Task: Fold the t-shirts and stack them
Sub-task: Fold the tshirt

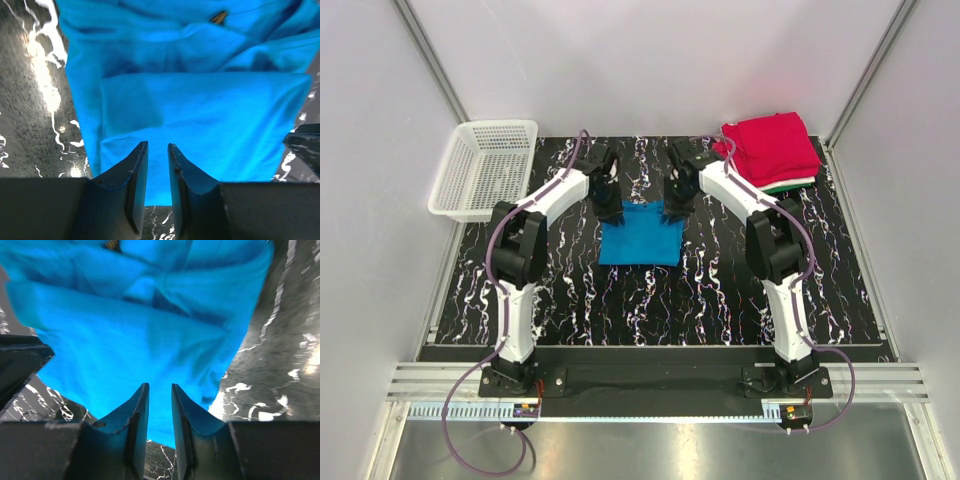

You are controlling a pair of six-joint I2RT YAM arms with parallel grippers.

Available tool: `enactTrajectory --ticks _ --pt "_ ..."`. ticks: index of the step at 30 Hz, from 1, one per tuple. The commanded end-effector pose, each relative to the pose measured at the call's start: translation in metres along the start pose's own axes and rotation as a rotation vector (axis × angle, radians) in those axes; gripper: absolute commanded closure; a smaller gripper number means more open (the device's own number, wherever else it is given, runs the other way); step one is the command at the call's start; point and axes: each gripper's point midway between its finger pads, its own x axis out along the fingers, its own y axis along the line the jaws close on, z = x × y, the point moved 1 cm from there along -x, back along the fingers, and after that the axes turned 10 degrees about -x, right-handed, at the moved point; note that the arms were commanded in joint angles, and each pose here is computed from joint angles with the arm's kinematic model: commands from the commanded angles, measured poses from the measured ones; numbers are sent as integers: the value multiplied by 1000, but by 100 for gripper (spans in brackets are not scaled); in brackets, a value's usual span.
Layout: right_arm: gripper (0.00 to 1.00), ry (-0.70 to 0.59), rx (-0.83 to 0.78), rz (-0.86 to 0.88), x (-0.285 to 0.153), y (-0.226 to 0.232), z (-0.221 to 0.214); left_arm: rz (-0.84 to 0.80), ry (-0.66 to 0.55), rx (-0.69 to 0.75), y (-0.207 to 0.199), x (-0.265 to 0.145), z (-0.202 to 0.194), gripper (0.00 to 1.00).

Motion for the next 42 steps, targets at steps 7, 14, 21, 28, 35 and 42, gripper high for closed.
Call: enactTrajectory --ticks 7,14,21,28,35,42 --pt "71 51 21 31 40 7 -26 58 -42 34 18 17 3 77" --pt "71 45 -28 -38 41 -9 -30 118 -91 18 28 17 12 78" --pt "71 5 -37 -71 32 -16 -19 131 -68 -4 30 25 10 78" --pt "71 -30 -9 -116 21 -29 -10 159 -60 -15 35 25 8 79" --pt "70 -75 14 -163 4 -44 1 195 -53 -37 42 22 4 80" --pt "70 -64 14 -213 1 -61 -5 199 -49 -41 44 18 0 80"
